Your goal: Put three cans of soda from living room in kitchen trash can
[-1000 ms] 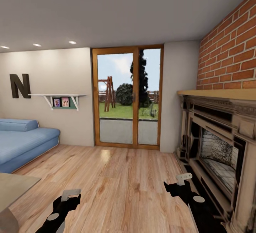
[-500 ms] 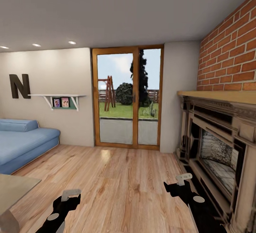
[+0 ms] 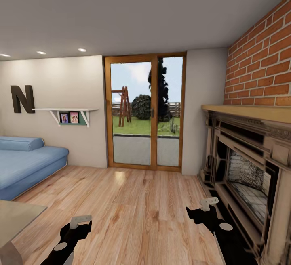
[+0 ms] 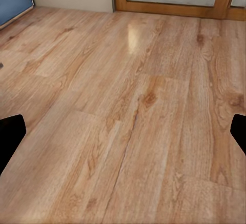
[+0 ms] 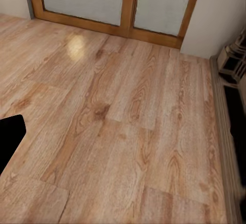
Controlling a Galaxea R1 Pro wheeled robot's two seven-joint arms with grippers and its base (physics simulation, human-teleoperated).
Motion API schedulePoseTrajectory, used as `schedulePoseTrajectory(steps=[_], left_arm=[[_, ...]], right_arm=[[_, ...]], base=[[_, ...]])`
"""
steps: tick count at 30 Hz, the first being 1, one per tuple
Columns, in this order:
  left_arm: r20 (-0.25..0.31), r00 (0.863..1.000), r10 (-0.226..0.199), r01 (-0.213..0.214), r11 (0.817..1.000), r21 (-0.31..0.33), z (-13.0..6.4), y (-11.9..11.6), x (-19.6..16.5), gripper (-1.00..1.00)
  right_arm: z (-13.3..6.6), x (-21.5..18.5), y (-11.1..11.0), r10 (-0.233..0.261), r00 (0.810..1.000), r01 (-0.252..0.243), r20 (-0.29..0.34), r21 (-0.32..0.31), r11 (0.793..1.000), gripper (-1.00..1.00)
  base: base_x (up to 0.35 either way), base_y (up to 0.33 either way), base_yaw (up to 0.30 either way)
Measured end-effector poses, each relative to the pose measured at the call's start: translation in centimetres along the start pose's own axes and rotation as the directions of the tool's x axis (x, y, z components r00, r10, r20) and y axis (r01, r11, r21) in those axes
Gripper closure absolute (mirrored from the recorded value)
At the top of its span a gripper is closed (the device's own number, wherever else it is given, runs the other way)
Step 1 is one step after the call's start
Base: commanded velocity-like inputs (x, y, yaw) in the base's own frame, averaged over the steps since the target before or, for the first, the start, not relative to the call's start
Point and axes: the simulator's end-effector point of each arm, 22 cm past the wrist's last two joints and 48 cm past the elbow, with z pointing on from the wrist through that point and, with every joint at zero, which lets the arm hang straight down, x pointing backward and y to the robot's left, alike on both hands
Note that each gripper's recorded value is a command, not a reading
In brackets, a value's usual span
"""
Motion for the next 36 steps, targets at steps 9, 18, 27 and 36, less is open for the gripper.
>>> schedulePoseTrajectory(steps=[9,18,27,36], left_arm=[[0.0,1.0,0.0,0.0,1.0,0.0,-0.5,0.1,-1.3,-1.0],[-0.001,1.0,0.001,-0.001,1.0,0.0,-1.0,0.2,-2.6,-1.0],[-0.001,1.0,0.002,-0.002,1.0,0.001,-1.6,0.2,-3.9,-1.0],[0.014,1.0,0.004,-0.004,1.0,0.007,-2.1,0.2,-5.4,-1.0]], right_arm=[[-0.4,-1.3,-0.1,0.0,1.0,0.0,-0.002,-0.001,1.0,-1.0],[-0.8,-2.2,-0.1,0.002,1.0,-0.002,-0.01,-0.004,1.0,-1.0],[-1.1,-2.6,-0.1,0.004,1.0,-0.004,-0.027,-0.009,1.0,-1.0],[-1.0,-1.6,0.5,-0.004,1.0,0.003,-0.017,-0.031,1.0,-1.0]], base=[[0.0,0.0,0.0],[0.0,0.0,0.0],[0.0,0.0,0.0],[0.0,0.0,0.0]])
